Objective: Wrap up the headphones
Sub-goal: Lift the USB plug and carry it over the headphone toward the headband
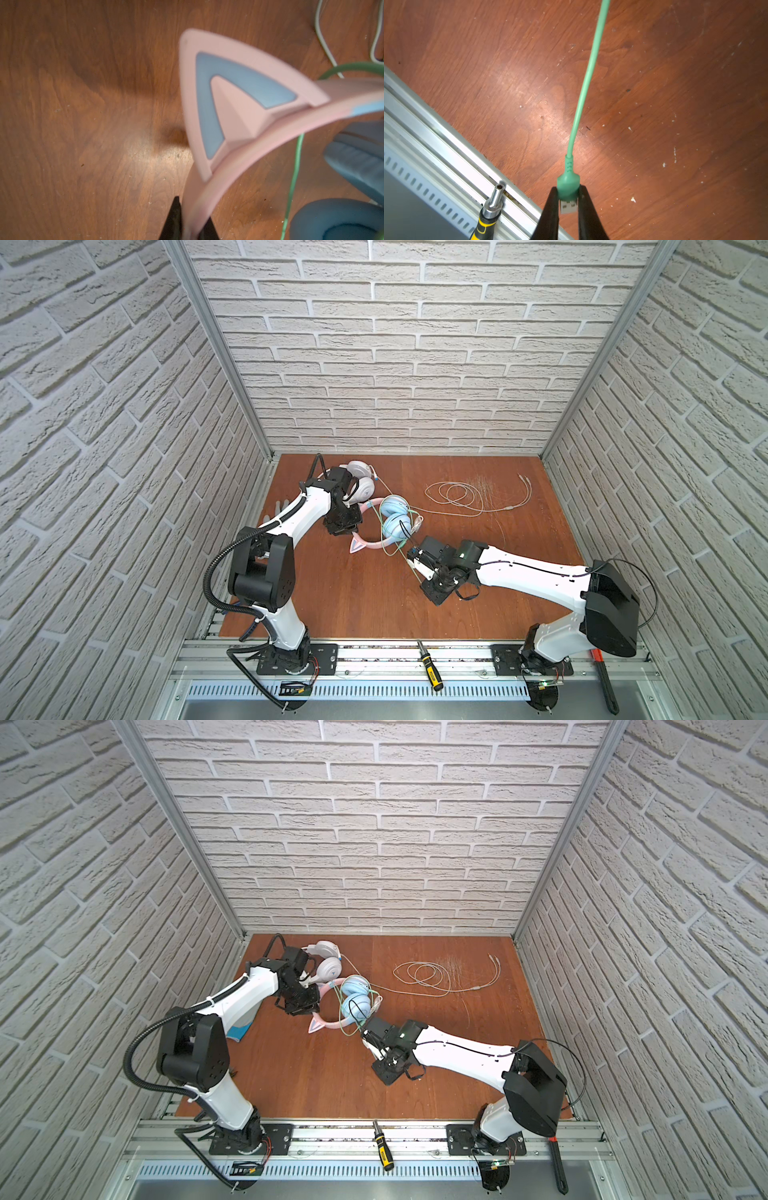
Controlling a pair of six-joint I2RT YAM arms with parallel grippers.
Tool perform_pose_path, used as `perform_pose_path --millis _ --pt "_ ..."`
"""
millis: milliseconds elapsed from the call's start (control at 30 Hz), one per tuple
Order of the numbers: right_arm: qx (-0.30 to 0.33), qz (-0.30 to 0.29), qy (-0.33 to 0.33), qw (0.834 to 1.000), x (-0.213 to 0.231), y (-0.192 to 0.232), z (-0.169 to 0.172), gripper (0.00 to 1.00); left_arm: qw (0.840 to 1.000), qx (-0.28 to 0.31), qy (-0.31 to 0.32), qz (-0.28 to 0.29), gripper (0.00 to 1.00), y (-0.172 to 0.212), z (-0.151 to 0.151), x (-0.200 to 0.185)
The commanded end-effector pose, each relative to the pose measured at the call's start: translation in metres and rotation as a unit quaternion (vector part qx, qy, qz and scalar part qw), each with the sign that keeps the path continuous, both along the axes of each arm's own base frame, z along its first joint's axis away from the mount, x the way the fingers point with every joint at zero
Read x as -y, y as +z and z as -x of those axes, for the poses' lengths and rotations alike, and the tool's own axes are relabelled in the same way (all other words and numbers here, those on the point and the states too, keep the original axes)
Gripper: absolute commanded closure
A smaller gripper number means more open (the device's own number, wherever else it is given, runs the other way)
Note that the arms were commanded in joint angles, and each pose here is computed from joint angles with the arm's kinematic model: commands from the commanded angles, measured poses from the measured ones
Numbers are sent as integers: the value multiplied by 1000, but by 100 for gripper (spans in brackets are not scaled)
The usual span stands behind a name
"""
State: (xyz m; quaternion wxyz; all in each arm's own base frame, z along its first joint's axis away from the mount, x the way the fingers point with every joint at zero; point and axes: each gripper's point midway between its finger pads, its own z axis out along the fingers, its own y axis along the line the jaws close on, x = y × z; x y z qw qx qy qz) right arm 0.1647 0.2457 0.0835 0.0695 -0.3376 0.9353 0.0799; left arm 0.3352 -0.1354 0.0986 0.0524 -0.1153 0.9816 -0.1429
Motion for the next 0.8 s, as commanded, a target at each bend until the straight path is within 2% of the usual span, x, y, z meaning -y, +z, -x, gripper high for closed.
perform_pose_path --millis 0,133,367,567,767 --pt "-20 -17 60 998 -1 18 22 94 999 43 32 -7 100 15 -25 -7" --pt "-17 -51 111 992 -12 33 29 94 998 40 34 -20 100 12 -24 -11" --pt "-26 -68 175 982 -33 48 26 94 999 32 14 -38 100 7 -17 -2" --pt "-7 -100 172 980 -56 68 -2 95 998 19 -20 -63 100 -5 -4 13" --pt "8 -148 135 980 -69 90 -39 94 997 13 -35 -72 100 -15 8 21"
